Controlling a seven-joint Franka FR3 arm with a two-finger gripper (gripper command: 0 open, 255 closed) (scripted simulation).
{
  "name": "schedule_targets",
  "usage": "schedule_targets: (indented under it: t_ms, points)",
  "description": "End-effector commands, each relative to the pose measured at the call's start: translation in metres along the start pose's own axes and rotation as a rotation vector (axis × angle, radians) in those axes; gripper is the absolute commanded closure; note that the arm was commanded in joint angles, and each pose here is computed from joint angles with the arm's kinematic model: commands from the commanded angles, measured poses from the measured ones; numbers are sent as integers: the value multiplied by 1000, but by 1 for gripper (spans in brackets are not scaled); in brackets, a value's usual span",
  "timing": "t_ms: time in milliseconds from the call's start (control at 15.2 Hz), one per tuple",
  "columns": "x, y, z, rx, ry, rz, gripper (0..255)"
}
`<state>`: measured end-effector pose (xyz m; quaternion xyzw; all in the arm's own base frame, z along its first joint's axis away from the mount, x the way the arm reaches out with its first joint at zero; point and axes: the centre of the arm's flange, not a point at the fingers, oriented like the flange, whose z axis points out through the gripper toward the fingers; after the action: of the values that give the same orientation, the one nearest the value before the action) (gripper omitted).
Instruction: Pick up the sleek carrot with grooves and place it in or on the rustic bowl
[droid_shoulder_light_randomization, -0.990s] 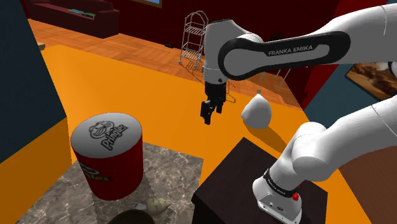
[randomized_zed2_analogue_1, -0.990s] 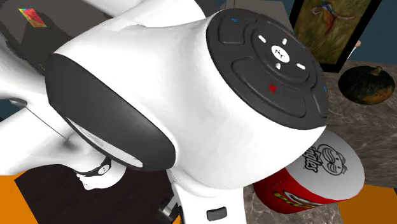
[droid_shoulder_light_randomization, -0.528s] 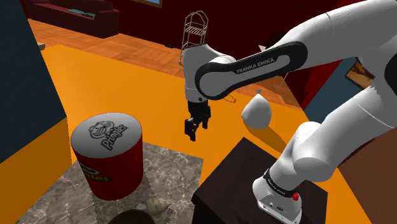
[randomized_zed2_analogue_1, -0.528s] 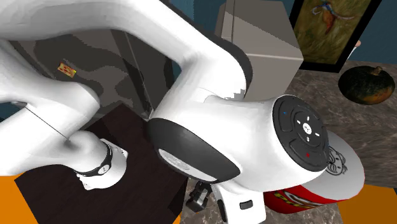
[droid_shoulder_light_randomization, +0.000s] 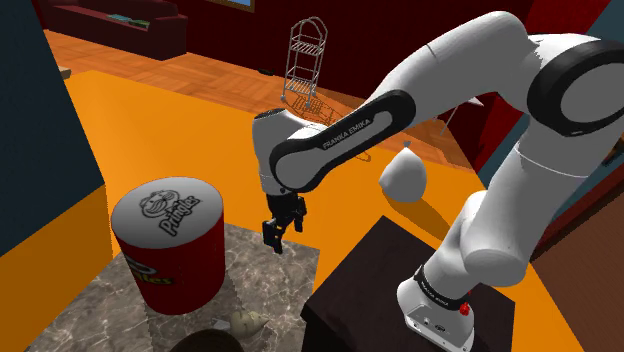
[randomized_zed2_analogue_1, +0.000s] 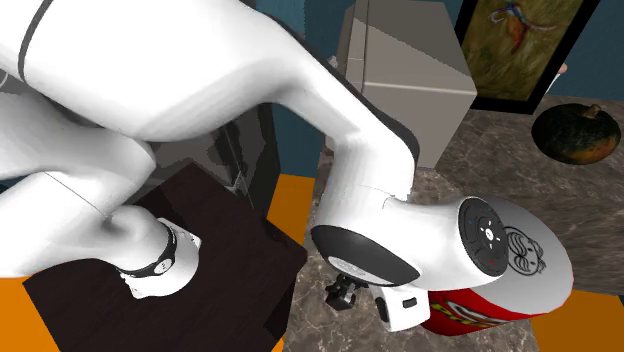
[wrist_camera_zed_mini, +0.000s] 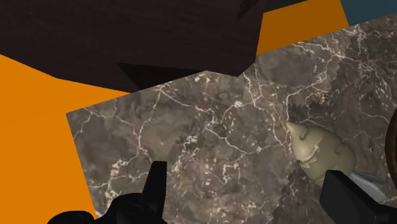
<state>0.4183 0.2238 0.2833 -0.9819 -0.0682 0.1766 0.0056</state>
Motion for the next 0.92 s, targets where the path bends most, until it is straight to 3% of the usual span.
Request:
schedule_targets:
  t_ms: [0, 462, 858]
  points:
    - [14, -15, 22, 10, -20, -8, 0]
    - [56, -67, 88, 44, -90, -36, 0]
    - [57, -72, 120, 46, -95, -39, 0]
